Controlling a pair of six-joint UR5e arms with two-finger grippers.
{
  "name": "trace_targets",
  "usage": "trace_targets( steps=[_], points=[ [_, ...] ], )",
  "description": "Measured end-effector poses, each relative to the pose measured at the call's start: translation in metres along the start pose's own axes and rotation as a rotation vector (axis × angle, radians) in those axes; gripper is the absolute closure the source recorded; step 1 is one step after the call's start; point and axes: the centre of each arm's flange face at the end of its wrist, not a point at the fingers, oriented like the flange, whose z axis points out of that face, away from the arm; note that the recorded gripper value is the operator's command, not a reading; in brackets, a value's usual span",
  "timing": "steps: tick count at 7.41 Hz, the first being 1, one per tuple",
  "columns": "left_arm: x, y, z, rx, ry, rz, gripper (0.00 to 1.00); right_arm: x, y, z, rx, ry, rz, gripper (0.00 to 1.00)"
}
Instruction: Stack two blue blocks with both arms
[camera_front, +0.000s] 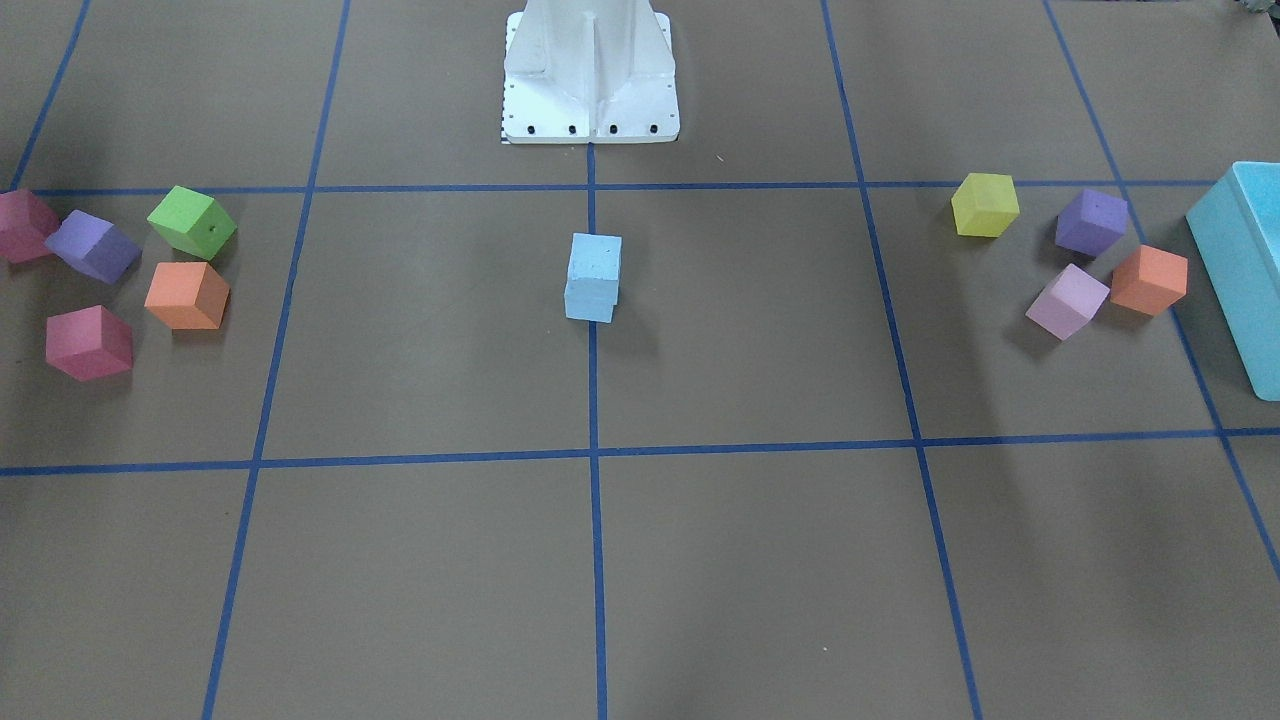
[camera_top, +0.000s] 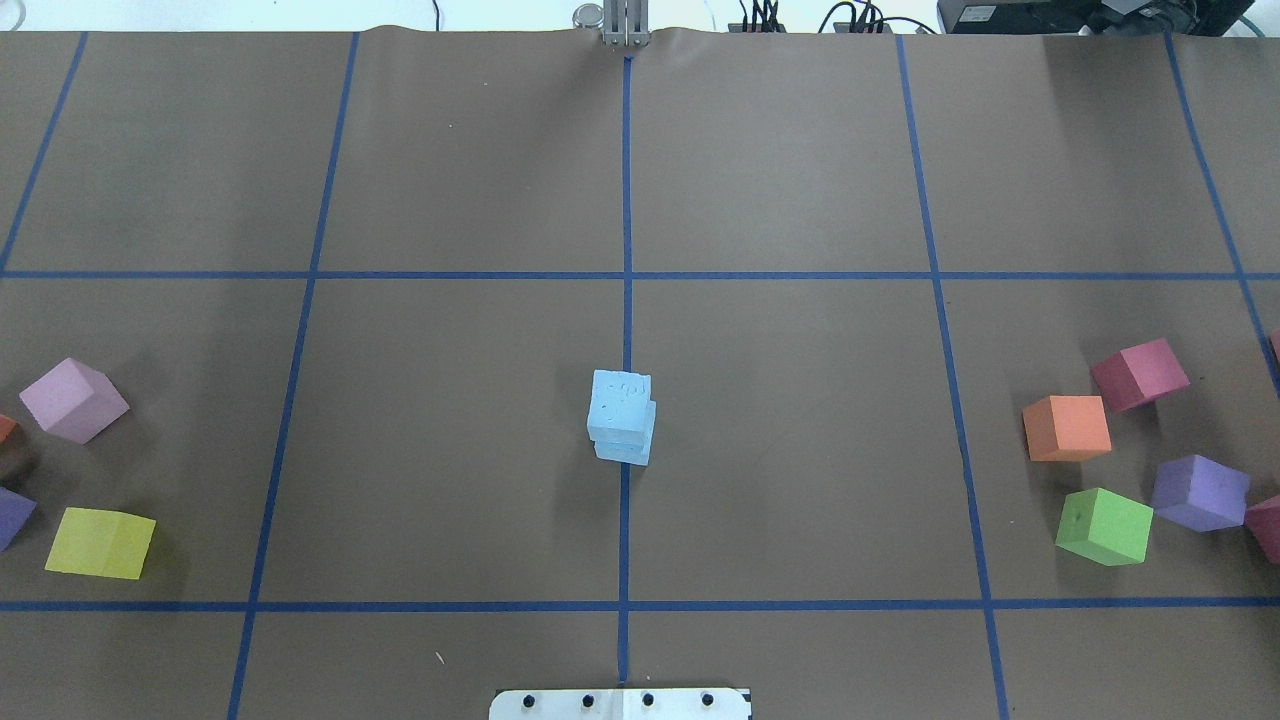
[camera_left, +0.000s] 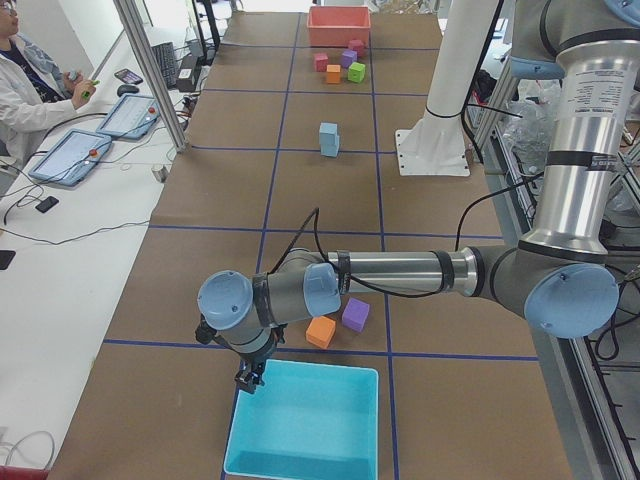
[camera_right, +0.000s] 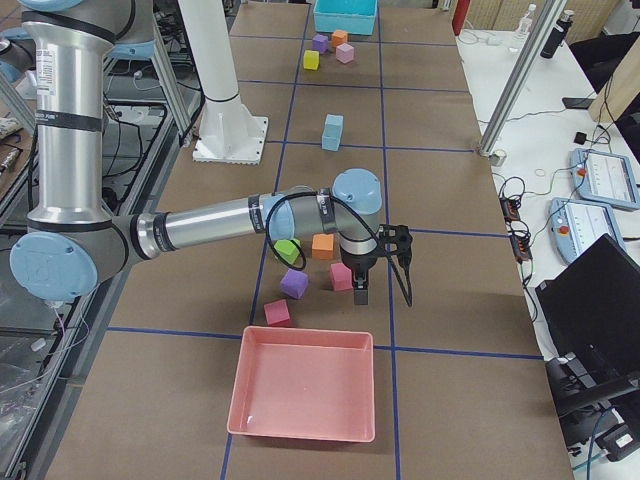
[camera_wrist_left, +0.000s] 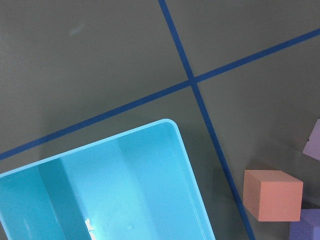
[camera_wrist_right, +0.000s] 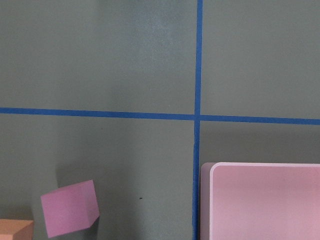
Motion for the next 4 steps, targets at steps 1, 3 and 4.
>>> trace_targets(
  steps=[1, 3, 4],
  points=[
    [-0.0003, 0.0011, 0.0009, -0.001, 0.001, -0.001, 0.01, 0.0001, 0.0000, 0.0000, 0.000, 0.001, 0.000, 0.00],
    [-0.0005, 0.0016, 0.0013, -0.001, 0.001, -0.002, 0.01, 0.0002, 0.0000, 0.0002, 0.000, 0.004, -0.001, 0.00],
    [-0.0004, 0.0016, 0.0013, -0.001, 0.001, -0.001, 0.01, 0.0002, -0.0001, 0.0002, 0.000, 0.004, -0.001, 0.00]
  ],
)
